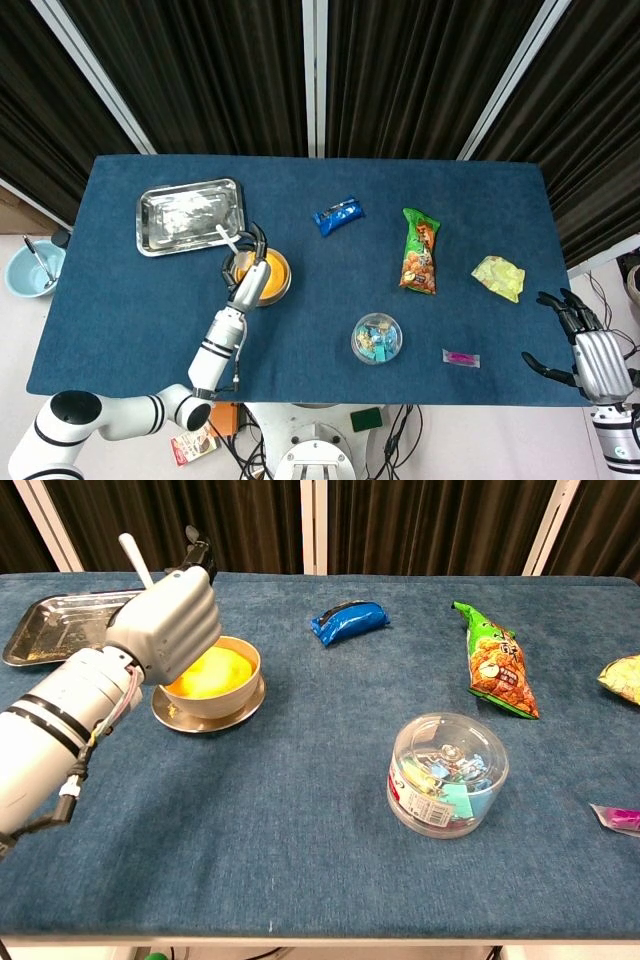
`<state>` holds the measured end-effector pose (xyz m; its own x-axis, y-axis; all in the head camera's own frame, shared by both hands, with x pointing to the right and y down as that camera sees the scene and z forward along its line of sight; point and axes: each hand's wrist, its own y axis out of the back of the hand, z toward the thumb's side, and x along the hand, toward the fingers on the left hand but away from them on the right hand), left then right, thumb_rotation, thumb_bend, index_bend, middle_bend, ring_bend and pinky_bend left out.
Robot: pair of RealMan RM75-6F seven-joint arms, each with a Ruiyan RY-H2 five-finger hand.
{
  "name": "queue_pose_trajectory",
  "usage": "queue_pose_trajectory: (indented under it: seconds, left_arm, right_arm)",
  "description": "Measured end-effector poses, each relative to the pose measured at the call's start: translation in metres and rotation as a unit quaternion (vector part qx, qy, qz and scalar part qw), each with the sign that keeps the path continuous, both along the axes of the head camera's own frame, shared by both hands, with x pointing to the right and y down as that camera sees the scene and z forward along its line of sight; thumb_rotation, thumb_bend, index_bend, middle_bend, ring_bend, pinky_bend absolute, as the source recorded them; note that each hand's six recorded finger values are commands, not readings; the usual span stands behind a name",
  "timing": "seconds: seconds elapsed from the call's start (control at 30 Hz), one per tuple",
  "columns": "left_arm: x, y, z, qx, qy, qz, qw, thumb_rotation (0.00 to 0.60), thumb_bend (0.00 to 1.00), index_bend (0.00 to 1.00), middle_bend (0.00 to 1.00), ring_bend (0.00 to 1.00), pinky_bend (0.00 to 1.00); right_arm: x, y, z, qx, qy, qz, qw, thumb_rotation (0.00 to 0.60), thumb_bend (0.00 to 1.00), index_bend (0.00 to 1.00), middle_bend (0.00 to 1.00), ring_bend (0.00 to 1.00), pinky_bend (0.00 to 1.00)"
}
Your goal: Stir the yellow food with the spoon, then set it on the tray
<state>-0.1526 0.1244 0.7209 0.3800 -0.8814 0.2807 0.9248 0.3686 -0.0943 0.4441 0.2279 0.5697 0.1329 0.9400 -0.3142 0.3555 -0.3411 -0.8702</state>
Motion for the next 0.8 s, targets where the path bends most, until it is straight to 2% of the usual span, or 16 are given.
queue_pose_trajectory:
  seconds: [0.2,0.3,0.5,0.8]
  left_arm:
    - [0.0043,0.0031,0.0010,-0.011,0.024,0.011,0.9996,0.600,0.42,0.64,0.39,0.21,0.20]
    - [0.0044,0.0023,0.0018,-0.015,0.028,0.003,0.9995,0.600,0.42,0.64,0.39,0.21,0.20]
    - [0.0081,0.0028,0.0008,-0.007,0.029,0.021,0.9993,0.600,0.42,0.65,0.39,0.21,0.20]
    - [0.0023,0.0013,0.0022,-0.023,0.054,0.005,0.9983,0.600,0.42,0.65,0.39,0.21,0.20]
  right_arm:
    - [-0.0002,-0.0002,0.0001,-0.001,0.001,0.001,1.0000,0.600,0.15,0.16,0.21,0.08,0.19]
    - [0.0006,0.0000,0.0001,-0.001,0.002,0.002,1.0000,0.600,0.15,0.16,0.21,0.08,0.19]
    - [0.0008,-0.0005,0.0001,-0.001,0.001,0.002,1.0000,0.600,0.15,0.16,0.21,0.08,0.19]
    - [0.0010,-0.0017,0.0007,-0.001,0.002,0.001,1.0000,0.600,0.15,0.16,0.21,0.08,0.19]
